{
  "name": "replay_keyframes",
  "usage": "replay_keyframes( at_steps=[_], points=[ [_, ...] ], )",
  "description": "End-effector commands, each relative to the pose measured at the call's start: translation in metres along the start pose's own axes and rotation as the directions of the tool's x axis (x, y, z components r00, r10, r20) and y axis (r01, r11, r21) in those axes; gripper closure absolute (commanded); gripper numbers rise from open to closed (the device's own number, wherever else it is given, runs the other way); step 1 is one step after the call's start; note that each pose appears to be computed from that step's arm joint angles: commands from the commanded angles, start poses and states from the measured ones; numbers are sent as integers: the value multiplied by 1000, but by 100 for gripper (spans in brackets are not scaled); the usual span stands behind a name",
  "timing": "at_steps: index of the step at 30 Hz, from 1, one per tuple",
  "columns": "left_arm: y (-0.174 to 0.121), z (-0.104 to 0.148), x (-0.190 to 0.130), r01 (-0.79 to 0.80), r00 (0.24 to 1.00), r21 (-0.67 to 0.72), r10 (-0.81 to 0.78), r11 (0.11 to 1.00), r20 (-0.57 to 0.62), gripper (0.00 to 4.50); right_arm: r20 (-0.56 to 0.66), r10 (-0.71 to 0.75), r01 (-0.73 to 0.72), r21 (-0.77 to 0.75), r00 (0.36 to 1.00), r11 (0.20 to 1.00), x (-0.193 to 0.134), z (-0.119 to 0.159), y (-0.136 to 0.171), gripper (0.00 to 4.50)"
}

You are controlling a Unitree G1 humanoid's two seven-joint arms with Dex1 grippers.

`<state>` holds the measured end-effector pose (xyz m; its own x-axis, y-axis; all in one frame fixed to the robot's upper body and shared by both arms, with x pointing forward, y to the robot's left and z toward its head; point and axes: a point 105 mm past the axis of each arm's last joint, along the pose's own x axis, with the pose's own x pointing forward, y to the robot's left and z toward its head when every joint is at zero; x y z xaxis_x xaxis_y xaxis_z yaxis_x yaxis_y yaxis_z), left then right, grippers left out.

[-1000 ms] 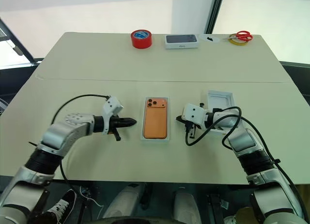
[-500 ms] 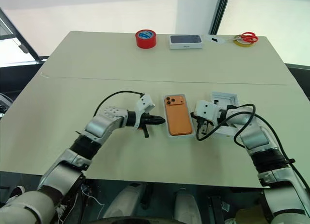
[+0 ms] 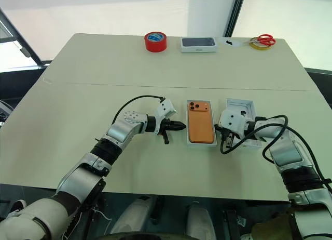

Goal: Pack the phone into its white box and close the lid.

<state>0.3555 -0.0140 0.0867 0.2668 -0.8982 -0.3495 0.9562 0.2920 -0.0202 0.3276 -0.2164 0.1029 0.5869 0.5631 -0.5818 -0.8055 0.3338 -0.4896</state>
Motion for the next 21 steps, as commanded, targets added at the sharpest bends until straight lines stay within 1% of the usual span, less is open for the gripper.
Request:
replay_keyframes(
  at_steps=[1,3,5,6,9,11,17,21],
  points=[
    [5,5,-1,-32,999,12,32,999,20,450,47,23,-22,-31,999,999,-3,17,1,444],
    [5,3,0,-31,999,15,31,999,18,450,49,37,-35,-48,998,998,-3,19,4,444],
    [3,3,1,-25,999,13,25,1000,19,450,55,32,-32,4,998,999,-2,19,1,444],
    [1,3,1,-21,1000,12,20,1000,21,450,59,36,-36,0,998,999,-3,20,1,444],
    [-3,3,2,-13,1000,19,13,1000,25,450,34,-37,39,-67,999,997,-3,18,-10,444],
    [-4,4,-1,-9,999,17,9,1000,32,450,29,-46,47,-58,999,997,-6,15,-13,444],
    [2,5,-20,-37,998,-9,37,999,51,450,-15,-42,41,-72,999,997,-19,2,-10,444],
    [8,11,-43,-64,993,-24,66,998,95,450,-46,-29,26,-51,999,998,-34,-9,-6,444]
  ],
)
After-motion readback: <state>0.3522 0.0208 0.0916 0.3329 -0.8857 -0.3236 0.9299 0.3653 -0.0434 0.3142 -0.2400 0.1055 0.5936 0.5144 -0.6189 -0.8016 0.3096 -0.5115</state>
